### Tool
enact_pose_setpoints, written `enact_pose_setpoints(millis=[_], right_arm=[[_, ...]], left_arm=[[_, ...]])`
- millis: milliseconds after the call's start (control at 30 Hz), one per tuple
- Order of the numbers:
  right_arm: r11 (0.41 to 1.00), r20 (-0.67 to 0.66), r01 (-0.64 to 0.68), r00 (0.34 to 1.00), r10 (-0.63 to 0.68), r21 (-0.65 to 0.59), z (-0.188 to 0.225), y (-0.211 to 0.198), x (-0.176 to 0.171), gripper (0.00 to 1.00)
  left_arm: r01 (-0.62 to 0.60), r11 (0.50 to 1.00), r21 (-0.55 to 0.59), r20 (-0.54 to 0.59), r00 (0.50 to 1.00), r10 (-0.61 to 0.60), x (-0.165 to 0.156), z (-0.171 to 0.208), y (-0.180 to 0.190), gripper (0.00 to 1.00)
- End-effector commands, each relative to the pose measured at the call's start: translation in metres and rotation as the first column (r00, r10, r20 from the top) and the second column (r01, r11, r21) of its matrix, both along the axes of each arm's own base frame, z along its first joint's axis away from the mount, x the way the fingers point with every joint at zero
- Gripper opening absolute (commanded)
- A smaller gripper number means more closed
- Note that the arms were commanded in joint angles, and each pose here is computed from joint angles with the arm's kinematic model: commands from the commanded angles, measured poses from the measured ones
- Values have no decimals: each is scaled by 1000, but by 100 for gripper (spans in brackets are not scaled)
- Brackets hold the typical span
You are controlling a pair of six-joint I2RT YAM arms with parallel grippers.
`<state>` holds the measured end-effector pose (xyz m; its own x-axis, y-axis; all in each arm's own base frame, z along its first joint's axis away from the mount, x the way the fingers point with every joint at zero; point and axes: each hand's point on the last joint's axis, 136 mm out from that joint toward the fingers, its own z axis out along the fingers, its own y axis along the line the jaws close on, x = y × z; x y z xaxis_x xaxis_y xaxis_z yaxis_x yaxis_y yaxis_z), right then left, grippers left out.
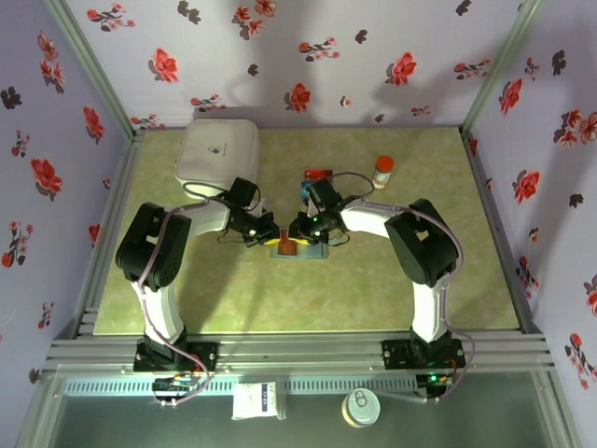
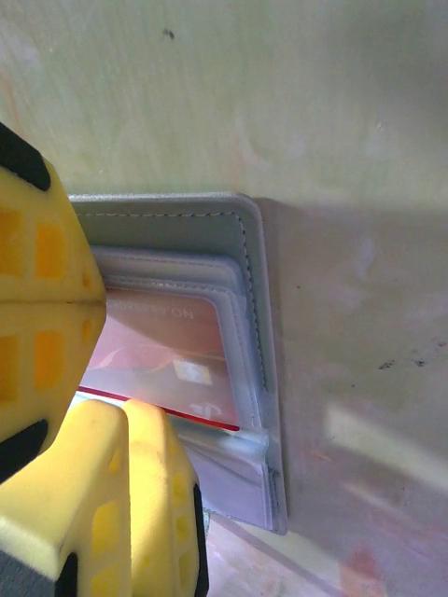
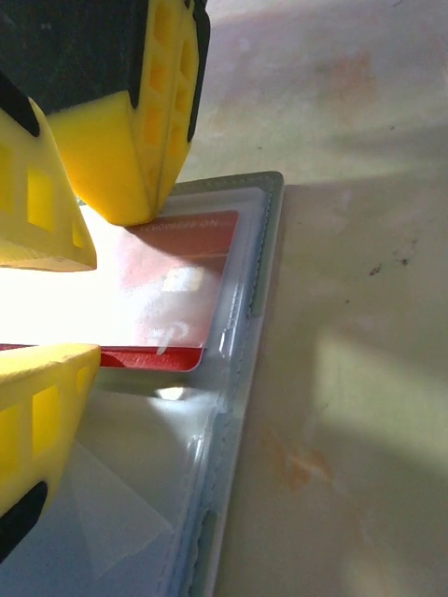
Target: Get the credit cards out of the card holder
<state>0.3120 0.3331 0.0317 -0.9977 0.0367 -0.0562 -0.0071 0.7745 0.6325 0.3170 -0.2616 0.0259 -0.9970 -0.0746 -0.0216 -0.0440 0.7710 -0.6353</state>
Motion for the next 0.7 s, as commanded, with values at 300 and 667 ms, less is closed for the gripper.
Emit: enact_pose_setpoints(millis=[300, 667], right_arm=[[996, -38, -21, 999, 18, -87, -21, -10, -11, 26], [980, 13, -45, 999, 48, -192, -9, -22, -6, 26]], left_arm=[[3, 999, 43, -42, 999, -1, -10, -16, 11, 0], [-3, 1000, 29, -22, 1000, 3, -7, -7, 9, 0]])
